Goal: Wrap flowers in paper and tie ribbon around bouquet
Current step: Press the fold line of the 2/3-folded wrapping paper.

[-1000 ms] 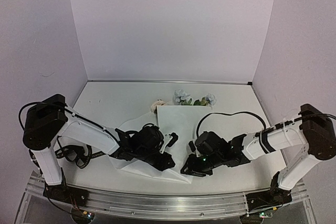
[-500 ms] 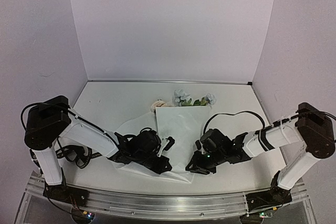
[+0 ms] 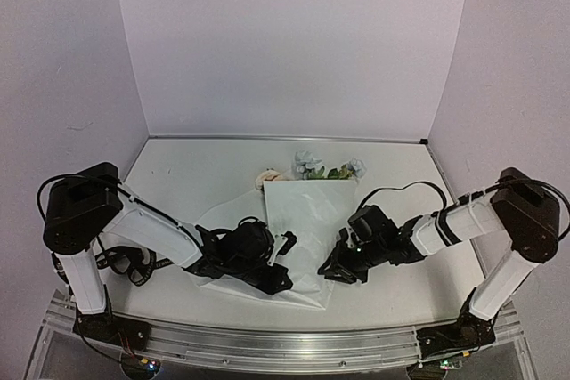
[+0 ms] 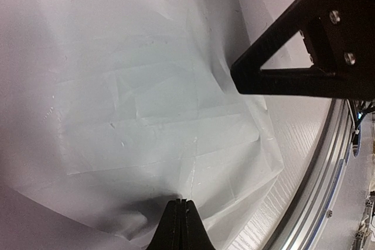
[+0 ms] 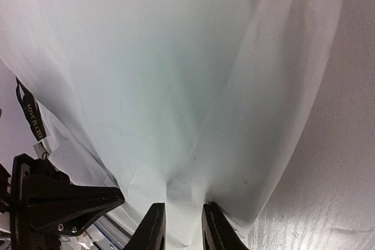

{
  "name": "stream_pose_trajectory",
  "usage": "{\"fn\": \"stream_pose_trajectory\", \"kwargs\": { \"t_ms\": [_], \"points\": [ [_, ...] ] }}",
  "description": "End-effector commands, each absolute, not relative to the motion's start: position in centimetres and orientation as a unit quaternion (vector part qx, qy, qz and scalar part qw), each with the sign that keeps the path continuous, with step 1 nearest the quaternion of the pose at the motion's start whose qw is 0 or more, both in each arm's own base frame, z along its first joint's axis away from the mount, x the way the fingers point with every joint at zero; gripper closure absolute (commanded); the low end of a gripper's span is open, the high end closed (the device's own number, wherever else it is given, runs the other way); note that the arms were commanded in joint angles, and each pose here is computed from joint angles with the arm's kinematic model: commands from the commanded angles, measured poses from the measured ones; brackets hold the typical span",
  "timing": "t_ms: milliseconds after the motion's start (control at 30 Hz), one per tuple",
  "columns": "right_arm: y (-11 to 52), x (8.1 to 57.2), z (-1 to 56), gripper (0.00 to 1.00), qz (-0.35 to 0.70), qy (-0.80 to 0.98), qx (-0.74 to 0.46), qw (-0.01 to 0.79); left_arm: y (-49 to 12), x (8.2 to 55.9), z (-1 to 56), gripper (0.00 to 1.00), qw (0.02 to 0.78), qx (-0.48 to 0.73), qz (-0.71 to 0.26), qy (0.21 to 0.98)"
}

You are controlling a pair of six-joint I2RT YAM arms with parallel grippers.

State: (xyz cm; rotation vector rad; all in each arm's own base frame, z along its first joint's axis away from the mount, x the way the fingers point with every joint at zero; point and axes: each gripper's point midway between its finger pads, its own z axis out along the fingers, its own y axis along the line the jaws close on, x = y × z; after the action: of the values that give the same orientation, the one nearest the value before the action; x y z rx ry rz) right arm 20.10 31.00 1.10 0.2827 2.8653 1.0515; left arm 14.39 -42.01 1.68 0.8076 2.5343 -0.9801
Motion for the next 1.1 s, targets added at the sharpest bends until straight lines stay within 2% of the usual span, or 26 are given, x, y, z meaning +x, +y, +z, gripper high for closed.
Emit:
{"fn": "stream_pose_trajectory", "kwargs": {
  "t_ms": [0,500,1067],
  "points": [
    [30.2,23.0,0.7,0.77,0.339,0.930,0.134,0.041,-40.0,13.9,-1.8,1.00,0.123,0.282,-0.285,0.908],
    [27.1,29.7,0.5,0.78,0.366,0.903,0.223,0.021,-39.4,13.6,-2.2,1.00,0.115,0.290,-0.278,0.908],
    [23.9,39.6,1.7,0.78,0.399,0.861,0.311,0.042,-39.2,13.2,-2.2,1.00,0.107,0.294,-0.278,0.908]
  ]
}}
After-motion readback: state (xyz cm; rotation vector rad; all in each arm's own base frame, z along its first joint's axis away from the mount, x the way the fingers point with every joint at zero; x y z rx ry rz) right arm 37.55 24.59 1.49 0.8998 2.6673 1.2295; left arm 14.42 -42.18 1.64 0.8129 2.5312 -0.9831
